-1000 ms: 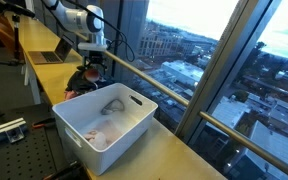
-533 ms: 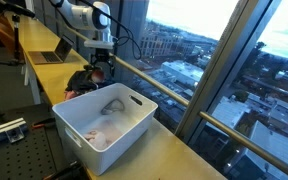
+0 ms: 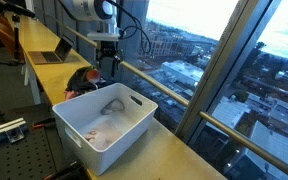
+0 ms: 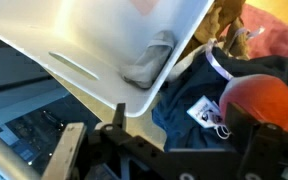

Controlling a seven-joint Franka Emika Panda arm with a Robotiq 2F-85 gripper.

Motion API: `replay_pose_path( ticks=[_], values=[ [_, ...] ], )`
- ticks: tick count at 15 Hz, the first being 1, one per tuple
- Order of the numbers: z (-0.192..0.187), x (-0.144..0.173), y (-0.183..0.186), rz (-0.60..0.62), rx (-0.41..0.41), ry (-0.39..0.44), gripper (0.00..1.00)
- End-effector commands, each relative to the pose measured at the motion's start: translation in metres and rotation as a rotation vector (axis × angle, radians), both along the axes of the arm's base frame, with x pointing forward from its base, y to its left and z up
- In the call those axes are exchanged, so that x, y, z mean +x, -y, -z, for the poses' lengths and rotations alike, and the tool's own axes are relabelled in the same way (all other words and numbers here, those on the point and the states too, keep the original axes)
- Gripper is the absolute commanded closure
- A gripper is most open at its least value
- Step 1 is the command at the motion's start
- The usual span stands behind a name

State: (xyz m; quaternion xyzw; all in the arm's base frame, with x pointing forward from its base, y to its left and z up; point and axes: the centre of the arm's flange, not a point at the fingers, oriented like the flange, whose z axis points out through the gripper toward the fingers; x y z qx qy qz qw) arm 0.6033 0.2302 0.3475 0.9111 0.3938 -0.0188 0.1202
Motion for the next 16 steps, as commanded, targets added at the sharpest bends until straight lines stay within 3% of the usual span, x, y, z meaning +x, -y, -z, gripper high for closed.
replay_pose_path(
  ticks=[1, 7, 12, 16],
  values=[
    [0.013, -0.029, 0.047, 0.044, 0.007, -0.028, 0.00],
    [0.088, -0.054, 0.101, 0.140, 0.053, -0.118, 0.00],
    [0.126, -0.069, 0.096, 0.152, 0.089, -0.158, 0.00],
    [0.131, -0.074, 0.085, 0.140, 0.095, -0.174, 0.00]
  ],
)
